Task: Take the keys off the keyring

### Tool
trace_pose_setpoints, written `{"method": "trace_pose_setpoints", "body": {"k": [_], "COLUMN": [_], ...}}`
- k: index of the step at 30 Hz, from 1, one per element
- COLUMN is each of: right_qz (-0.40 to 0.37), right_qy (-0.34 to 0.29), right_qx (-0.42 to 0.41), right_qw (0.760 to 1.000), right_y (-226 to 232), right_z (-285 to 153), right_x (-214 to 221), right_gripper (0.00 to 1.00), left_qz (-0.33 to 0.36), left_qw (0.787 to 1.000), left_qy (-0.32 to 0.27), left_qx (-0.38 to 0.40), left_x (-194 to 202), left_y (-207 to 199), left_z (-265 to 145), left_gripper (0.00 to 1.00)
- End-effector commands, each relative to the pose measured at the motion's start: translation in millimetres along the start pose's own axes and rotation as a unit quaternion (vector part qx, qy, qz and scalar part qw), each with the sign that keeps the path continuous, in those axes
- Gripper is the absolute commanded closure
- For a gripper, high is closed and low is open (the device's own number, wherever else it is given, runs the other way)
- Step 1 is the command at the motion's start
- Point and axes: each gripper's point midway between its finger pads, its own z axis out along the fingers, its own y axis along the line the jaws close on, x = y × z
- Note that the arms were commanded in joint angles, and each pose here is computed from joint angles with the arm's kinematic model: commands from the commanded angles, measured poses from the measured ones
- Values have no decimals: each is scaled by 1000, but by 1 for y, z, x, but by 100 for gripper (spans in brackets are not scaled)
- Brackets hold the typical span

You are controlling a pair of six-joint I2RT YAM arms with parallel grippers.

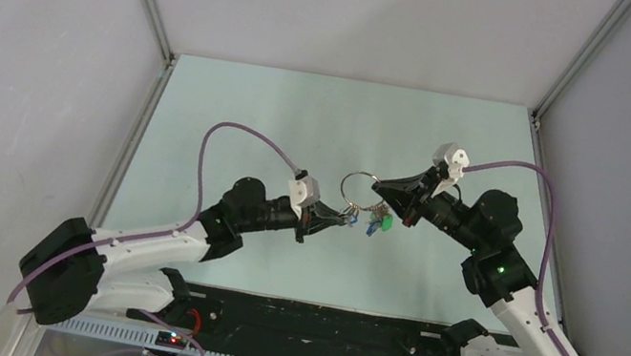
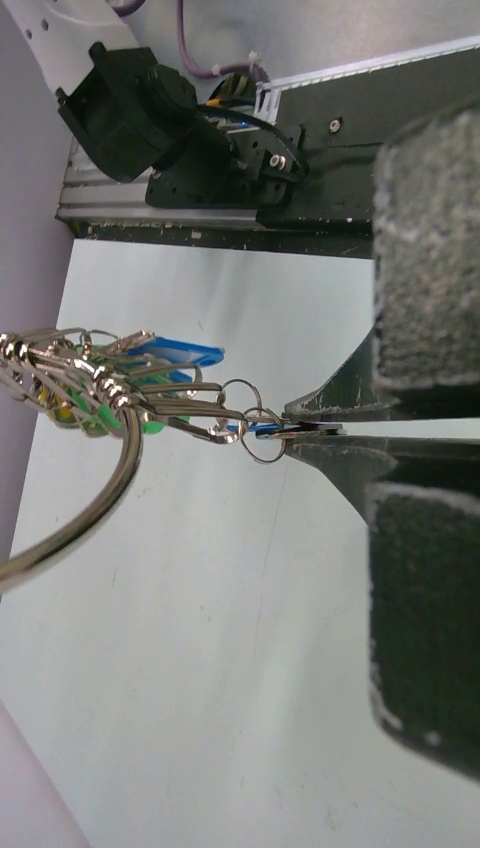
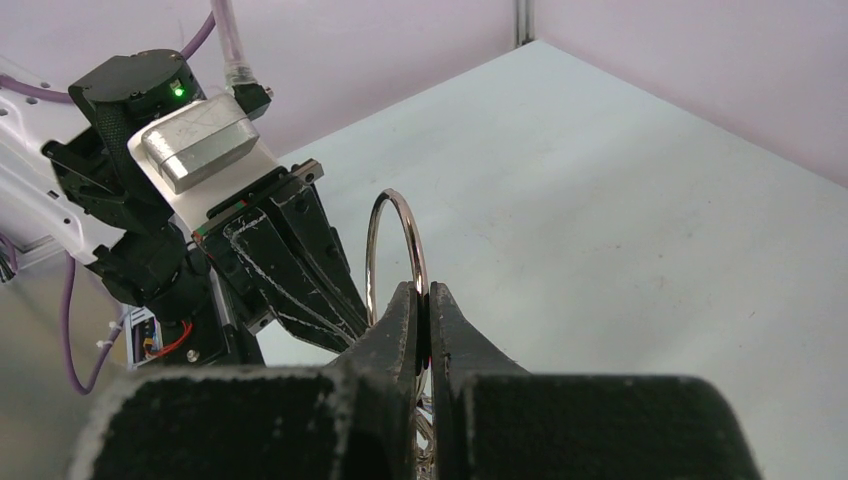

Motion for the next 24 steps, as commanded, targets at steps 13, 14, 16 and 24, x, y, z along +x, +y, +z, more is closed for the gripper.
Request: {"method": "trace_pose_setpoints", "body": {"k": [13,14,16,24], "right_qz": [-25,-25,-27,-26], "right_qy": [-46,-47,-49,-45], "right_qx": [-12,-13,-13,-13], "right_qw": [999,999,998,999], "right_y": [7,8,9,10], "right_z": [2,2,1,0], "right_x": [-36,-37,-39,-41], "right_gripper": [100,100,100,100], "left_qz": [-4,-3,-1,-2], "left_qw": [1000,1000,1000,999], "left_qy": [11,12,16,19], "left_qx": [-20,-20,-17,-26], "left_x": [-7,-7,-5,-5], "left_y": [9,9,9,15], "left_z": [8,9,12,17], "left_gripper": [68,67,68,68]}}
